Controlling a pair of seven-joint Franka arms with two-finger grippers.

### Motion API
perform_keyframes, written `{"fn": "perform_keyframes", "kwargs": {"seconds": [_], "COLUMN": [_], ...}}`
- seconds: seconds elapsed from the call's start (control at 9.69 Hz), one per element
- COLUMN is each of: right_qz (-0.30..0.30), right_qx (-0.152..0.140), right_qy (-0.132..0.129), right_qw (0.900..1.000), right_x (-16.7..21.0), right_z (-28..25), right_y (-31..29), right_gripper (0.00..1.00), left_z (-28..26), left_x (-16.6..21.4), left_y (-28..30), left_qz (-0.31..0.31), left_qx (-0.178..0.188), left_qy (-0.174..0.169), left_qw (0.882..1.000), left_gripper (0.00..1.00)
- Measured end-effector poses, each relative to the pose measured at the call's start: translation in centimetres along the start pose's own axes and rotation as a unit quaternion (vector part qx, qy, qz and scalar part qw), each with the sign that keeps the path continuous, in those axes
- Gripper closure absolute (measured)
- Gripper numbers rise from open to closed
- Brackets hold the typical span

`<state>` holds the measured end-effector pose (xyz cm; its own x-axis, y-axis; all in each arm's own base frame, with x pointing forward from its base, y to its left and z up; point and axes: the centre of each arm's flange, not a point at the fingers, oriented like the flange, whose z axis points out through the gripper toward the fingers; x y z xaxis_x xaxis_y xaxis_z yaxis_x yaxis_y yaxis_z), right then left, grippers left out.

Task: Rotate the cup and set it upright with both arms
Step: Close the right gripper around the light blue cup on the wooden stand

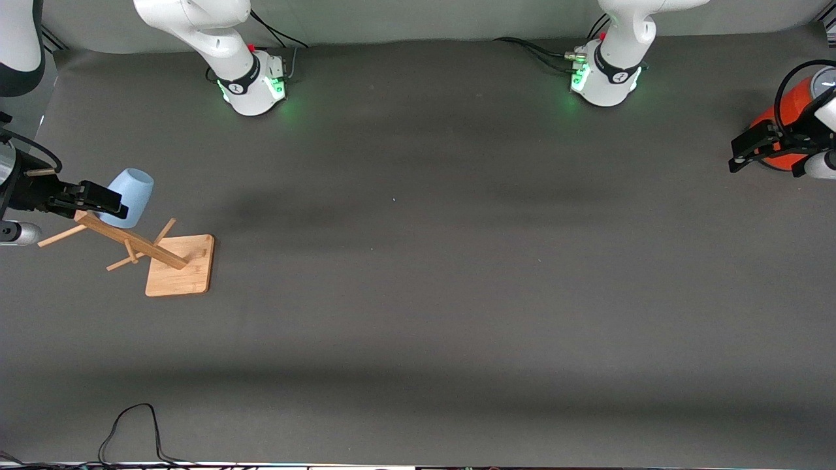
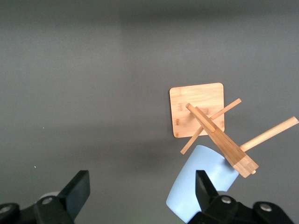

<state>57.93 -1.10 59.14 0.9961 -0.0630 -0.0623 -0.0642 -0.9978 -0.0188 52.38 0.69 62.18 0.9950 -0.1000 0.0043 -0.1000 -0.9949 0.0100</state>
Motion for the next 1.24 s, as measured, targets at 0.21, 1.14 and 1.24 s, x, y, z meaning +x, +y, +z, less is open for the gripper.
{"fn": "perform_keyframes", "kwargs": {"seconds": [0.21, 1.14, 1.24], "right_qz": [0.000, 0.003, 0.003], "right_qx": [0.000, -0.004, -0.010], "right_qy": [0.000, -0.002, -0.007], "right_qw": [1.000, 1.000, 1.000], "right_x": [0.0, 0.0, 0.0], "right_z": [0.0, 0.1, 0.3], "right_y": [0.0, 0.4, 0.5], "right_gripper": [0.00, 0.00, 0.00], "left_z": [0.0, -1.9, -1.8], "left_x": [0.0, -0.3, -0.3], "left_y": [0.0, 0.8, 0.8], "left_qz": [0.000, 0.007, 0.007], "left_qx": [0.000, 0.000, 0.000], "left_qy": [-0.002, -0.002, -0.003], "left_qw": [1.000, 1.000, 1.000], "left_gripper": [0.00, 0.00, 0.00]}}
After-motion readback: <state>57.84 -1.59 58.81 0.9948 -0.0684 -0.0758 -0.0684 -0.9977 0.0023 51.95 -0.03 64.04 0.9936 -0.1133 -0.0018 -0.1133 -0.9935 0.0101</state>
